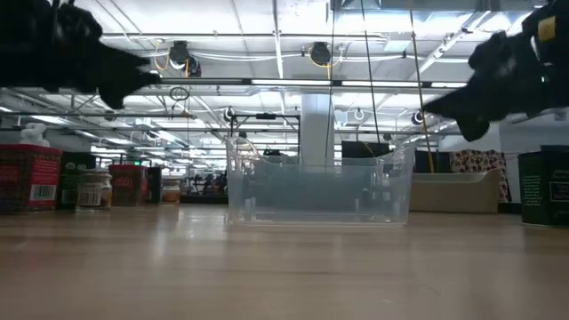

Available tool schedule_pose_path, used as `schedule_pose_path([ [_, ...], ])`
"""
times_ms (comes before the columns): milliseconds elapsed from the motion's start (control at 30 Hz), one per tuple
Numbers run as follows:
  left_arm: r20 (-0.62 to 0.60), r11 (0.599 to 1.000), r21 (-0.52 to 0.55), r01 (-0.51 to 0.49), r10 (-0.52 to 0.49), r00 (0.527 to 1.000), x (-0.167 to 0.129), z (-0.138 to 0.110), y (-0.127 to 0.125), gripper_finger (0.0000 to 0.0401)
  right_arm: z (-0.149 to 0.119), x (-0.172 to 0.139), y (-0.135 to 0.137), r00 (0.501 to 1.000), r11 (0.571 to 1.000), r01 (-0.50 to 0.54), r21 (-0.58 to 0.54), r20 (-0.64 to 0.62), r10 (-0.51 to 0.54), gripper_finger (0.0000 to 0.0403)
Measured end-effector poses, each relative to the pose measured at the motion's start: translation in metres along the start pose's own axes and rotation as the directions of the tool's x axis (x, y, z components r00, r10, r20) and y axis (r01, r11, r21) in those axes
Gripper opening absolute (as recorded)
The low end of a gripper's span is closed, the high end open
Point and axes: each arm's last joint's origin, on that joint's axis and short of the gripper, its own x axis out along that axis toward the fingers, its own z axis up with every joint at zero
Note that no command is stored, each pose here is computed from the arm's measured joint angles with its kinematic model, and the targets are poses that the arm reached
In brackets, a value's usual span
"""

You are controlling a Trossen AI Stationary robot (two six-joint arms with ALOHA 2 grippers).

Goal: Sort spices by type
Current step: Put the black seasoning can into the transparent bin

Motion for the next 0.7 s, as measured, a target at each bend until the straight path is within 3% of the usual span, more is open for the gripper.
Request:
schedule_pose_path([
  [167, 0.205, 0.973, -0.221, 0.064, -0.017, 0.979, -0.002, 0.02, -0.002, 0.0217, 0.022, 0.0, 0.007, 0.988, 0.996, -0.084, -0.002, 0.127, 0.083, 0.0],
  [300, 0.263, 0.963, -0.255, 0.091, -0.021, 0.965, -0.003, 0.026, -0.002, 0.0217, 0.049, 0.004, 0.015, 0.987, 0.996, -0.086, -0.034, 0.134, 0.089, 0.0],
  [600, 0.268, 0.958, -0.283, -0.051, 0.13, 0.955, -0.004, 0.026, 0.002, 0.0217, 0.108, 0.034, 0.036, 0.991, 0.989, -0.043, -0.139, -0.134, 0.024, 0.0031],
  [700, 0.229, 0.96, -0.274, -0.053, 0.119, 0.966, -0.003, 0.022, 0.002, 0.0217, 0.121, 0.043, 0.042, 0.969, 0.983, -0.041, -0.178, -0.246, -0.004, 0.0051],
])
